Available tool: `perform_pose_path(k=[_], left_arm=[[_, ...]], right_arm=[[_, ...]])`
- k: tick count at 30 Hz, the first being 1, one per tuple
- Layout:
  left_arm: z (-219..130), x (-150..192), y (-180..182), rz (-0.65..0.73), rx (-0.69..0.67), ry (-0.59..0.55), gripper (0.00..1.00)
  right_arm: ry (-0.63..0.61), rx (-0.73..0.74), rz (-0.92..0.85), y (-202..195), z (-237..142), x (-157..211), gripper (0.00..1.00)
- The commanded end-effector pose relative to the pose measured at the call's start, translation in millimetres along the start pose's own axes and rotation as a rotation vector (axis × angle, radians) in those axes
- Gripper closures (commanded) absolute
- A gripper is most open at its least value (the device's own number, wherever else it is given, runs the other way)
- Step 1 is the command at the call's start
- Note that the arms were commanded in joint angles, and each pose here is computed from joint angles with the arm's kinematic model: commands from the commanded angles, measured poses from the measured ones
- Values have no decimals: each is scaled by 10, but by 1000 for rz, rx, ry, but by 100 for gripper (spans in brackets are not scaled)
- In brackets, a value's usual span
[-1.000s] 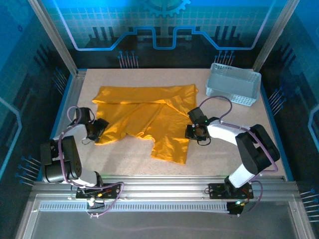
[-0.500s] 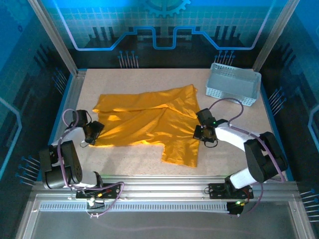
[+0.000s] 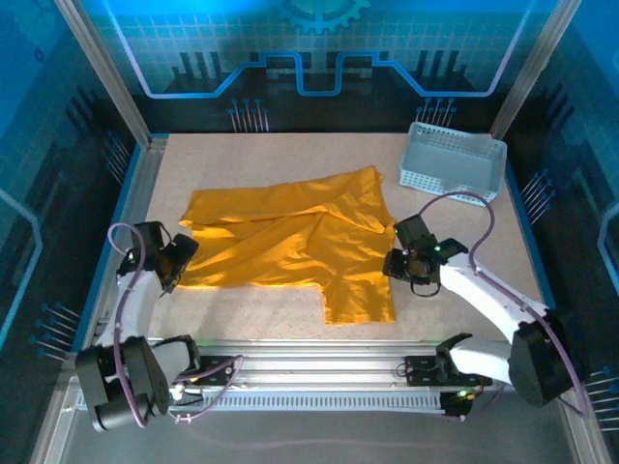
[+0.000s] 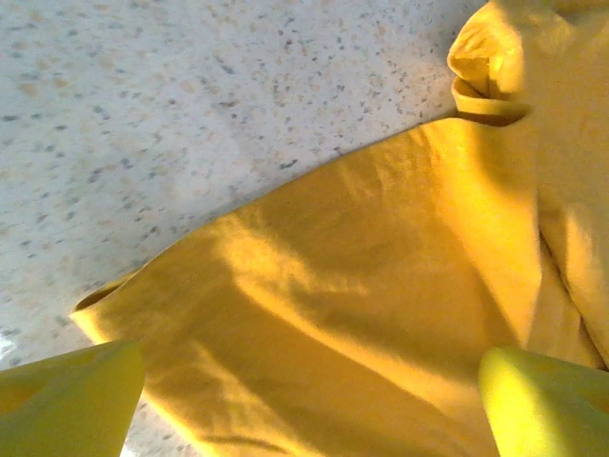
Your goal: Fold the inside-out t-shirt
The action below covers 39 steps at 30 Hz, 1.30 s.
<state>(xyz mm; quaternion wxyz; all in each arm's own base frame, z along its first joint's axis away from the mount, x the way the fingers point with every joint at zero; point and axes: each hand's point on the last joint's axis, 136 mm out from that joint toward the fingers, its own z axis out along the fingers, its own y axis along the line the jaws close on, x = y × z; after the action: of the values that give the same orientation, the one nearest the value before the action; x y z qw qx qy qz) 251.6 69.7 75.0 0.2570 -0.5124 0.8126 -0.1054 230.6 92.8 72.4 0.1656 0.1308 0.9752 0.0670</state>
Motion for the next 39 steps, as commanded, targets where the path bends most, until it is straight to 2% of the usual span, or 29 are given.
perform_pose_path(k=[1,4,9,18,19,21,23,26,31,39], left_arm=[[-15,136,335,-24,-113,11,9],[-7,77,352,-43,-116,-5,9],[65,28,385,-69,-134,7,9],[153,12,571,-120,-177,23,9],[156,12,581,-120,-182,23,9],[160,10,578,-120,-179,25,9],[161,14,567,-120,-175,29,9],[162,37,573,-120,-177,39,9],[191,87,619,-127,-192,54,16],[193,177,683,-72,-273,77,23]], right_arm=[[155,130,71,-374,7,582,51],[192,118,95,-370,31,819,53],[209,61,62,-145,35,975,53],[284,102,56,-69,228,1196,54],[291,117,51,-72,246,1205,56],[299,135,40,-68,275,1214,66],[266,157,21,-89,230,1129,87],[188,173,-20,-97,62,887,99],[73,142,-71,15,-177,525,100],[24,69,-86,253,-141,320,100]])
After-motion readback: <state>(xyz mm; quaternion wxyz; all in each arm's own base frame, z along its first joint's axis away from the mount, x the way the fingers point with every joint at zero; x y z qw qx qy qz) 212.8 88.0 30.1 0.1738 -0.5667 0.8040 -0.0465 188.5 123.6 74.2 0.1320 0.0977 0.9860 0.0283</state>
